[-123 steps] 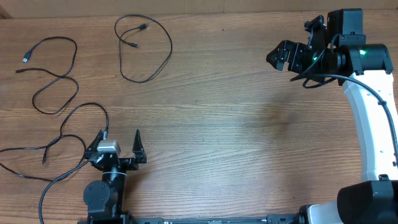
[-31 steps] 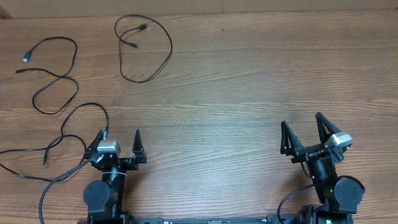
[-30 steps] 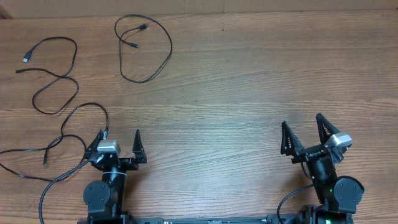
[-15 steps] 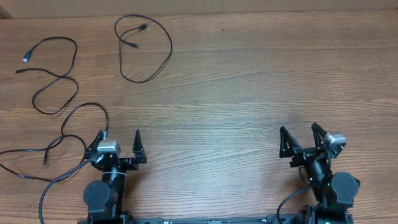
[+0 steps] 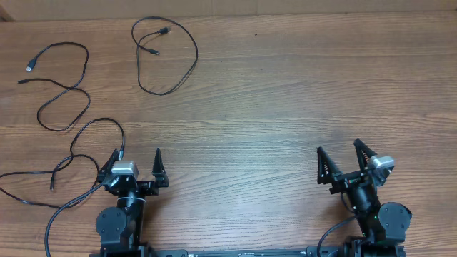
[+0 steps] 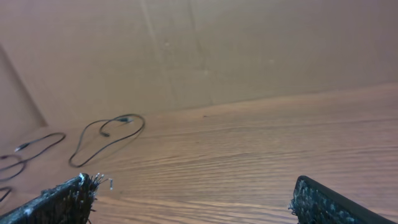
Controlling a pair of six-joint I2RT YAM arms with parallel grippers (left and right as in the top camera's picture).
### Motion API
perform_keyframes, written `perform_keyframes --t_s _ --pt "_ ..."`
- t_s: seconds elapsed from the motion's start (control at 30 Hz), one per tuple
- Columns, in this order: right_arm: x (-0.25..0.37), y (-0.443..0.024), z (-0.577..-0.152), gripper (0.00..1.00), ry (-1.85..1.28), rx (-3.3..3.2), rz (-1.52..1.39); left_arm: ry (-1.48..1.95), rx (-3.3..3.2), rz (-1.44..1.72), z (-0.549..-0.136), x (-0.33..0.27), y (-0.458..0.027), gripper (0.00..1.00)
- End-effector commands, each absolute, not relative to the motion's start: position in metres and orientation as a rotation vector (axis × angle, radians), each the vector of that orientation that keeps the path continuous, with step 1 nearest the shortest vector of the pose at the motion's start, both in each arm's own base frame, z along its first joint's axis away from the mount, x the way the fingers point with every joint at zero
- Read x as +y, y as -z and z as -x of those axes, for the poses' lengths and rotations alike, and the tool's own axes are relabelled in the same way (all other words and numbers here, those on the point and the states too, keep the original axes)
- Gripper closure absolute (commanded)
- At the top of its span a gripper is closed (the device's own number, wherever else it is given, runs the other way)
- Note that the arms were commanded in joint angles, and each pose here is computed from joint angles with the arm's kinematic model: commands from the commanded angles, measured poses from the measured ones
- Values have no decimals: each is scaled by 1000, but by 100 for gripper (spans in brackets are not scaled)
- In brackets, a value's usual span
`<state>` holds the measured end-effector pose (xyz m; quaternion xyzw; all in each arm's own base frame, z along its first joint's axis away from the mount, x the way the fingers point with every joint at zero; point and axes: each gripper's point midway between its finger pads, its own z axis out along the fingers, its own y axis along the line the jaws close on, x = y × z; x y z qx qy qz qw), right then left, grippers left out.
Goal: Untangle cables
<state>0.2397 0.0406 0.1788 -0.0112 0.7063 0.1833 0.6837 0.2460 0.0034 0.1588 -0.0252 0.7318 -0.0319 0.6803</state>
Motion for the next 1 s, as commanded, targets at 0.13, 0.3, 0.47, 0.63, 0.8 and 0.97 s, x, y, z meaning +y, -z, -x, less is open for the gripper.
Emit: perform_keyframes --t_s 0.13,0.3,0.47,0.63,0.8,0.97 --pt "31 -173 -244 0 -204 1583 73 80 1640 60 -246 3 -158 1" --pt "3 -170 -246 0 -65 1594 -48 80 1640 60 -246 3 -158 1" --pt "2 -170 -246 0 11 1594 18 80 1640 60 -246 3 -158 0" --pt "2 -170 -246 0 13 1594 15 80 1640 60 -246 3 -158 0" --pt "3 -170 -246 0 24 1594 38 80 1640 60 -246 3 -158 0" --pt "5 -169 -246 0 48 1593 80 80 1640 60 -246 3 -158 0"
